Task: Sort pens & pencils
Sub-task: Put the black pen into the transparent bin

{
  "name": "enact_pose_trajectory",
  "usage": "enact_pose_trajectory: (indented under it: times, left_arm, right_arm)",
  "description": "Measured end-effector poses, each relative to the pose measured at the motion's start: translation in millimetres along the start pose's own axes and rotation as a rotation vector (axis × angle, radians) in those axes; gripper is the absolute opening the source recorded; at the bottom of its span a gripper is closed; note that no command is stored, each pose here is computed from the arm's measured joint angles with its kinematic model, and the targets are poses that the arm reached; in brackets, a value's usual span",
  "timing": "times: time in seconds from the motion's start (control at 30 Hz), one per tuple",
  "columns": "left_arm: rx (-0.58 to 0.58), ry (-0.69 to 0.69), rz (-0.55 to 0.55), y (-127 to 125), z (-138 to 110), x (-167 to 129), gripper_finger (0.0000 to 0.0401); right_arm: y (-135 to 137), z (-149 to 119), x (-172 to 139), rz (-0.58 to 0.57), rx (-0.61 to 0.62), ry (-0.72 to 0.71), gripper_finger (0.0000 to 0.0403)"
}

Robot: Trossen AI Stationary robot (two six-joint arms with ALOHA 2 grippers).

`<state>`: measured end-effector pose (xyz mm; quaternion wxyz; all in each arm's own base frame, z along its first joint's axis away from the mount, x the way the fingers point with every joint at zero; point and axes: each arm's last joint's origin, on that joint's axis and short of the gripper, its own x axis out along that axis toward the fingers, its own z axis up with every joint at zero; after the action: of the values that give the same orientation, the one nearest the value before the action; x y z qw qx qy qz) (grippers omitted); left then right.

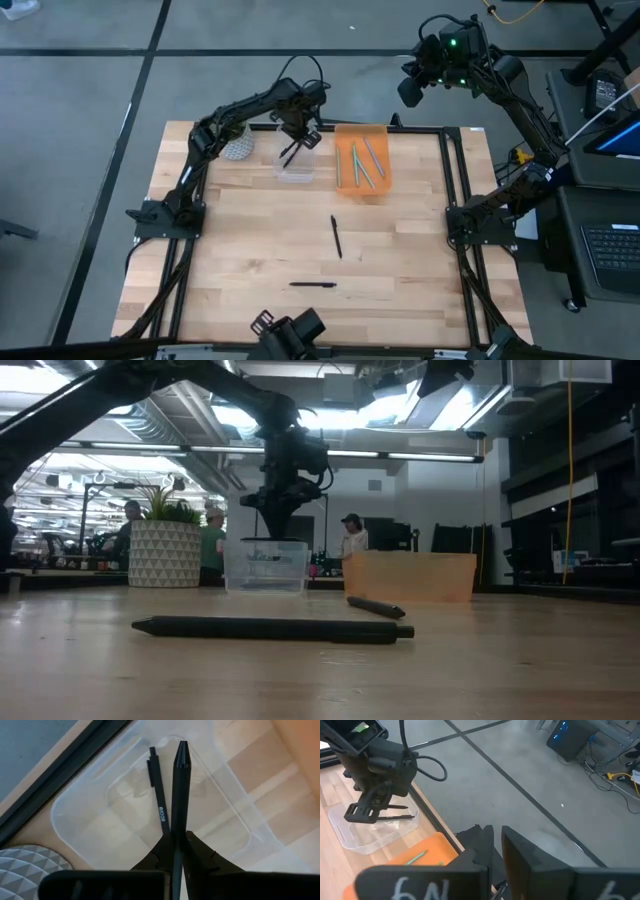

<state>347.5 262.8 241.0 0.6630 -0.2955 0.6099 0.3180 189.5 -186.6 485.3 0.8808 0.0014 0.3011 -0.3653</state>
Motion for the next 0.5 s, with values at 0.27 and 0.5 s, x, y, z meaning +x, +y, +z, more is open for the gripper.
enact_pose_trajectory:
  times: [0.27,0.5]
  left_arm:
    - [0.003,0.005,-0.010,3.0,0.6,0.1,0.0012]
    - [0.020,0.002,0.001,-0.6,-0.3,0.0,0.0067]
  right_arm:
    - [0.0,-0.1,0.0,0.000,0.000,0.001,0.0039]
    - [0.1,-0.1,0.0,0.000,0.000,0.001,0.0039]
